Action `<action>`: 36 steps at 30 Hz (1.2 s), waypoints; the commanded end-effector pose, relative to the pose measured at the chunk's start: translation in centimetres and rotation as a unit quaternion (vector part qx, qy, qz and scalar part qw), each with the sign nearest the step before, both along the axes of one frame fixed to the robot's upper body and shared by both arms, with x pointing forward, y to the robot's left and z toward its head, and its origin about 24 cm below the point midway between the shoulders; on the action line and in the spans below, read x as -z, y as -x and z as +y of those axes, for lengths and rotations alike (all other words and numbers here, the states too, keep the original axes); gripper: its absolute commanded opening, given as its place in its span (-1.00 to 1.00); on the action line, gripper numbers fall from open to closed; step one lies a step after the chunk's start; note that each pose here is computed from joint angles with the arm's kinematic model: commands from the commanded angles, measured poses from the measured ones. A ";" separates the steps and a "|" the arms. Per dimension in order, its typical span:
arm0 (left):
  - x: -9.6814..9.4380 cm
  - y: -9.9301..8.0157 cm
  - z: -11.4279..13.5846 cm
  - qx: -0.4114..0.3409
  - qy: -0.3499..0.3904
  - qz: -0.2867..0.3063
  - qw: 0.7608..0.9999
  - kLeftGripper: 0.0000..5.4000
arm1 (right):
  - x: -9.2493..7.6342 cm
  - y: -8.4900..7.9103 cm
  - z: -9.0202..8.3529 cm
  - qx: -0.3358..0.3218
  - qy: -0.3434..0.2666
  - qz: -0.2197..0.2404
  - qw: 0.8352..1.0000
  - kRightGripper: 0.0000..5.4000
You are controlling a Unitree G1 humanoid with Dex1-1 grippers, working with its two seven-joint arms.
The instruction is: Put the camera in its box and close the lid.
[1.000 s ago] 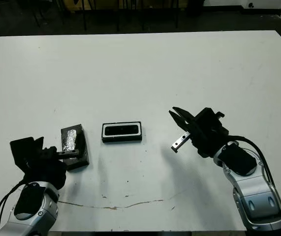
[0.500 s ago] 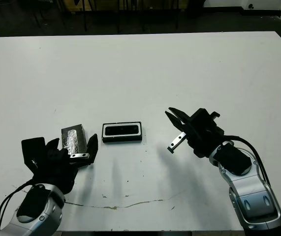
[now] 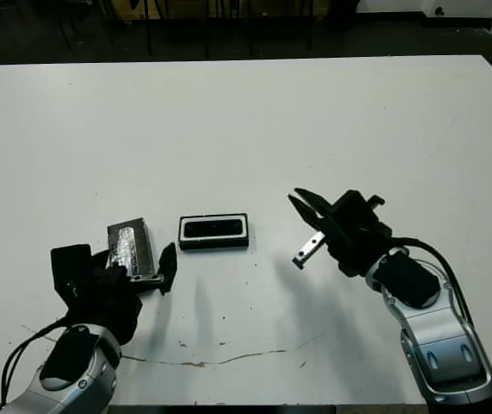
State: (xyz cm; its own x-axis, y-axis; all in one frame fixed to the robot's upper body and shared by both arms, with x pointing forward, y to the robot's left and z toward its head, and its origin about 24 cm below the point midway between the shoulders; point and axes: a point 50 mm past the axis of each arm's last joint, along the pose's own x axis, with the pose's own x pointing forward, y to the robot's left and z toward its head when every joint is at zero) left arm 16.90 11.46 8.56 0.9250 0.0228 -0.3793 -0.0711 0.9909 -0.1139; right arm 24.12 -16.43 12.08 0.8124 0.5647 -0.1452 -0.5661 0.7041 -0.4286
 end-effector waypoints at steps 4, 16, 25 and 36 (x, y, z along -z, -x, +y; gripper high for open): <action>1.2 0.8 -0.1 -0.006 0.004 0.045 0.999 1.00 | 0.6 0.1 -0.4 0.002 0.004 0.015 1.000 -1.00; 1.9 0.9 0.2 -0.015 -0.008 0.063 0.998 1.00 | 0.6 0.1 -0.5 0.005 0.006 0.019 1.000 -1.00; 2.8 0.9 0.3 -0.031 -0.030 0.069 0.997 1.00 | 0.7 0.1 -0.6 -0.004 0.005 0.014 1.000 -1.00; 3.4 0.8 0.4 -0.048 -0.072 0.080 0.993 1.00 | 0.7 0.1 -0.7 -0.004 0.015 0.013 1.000 -1.00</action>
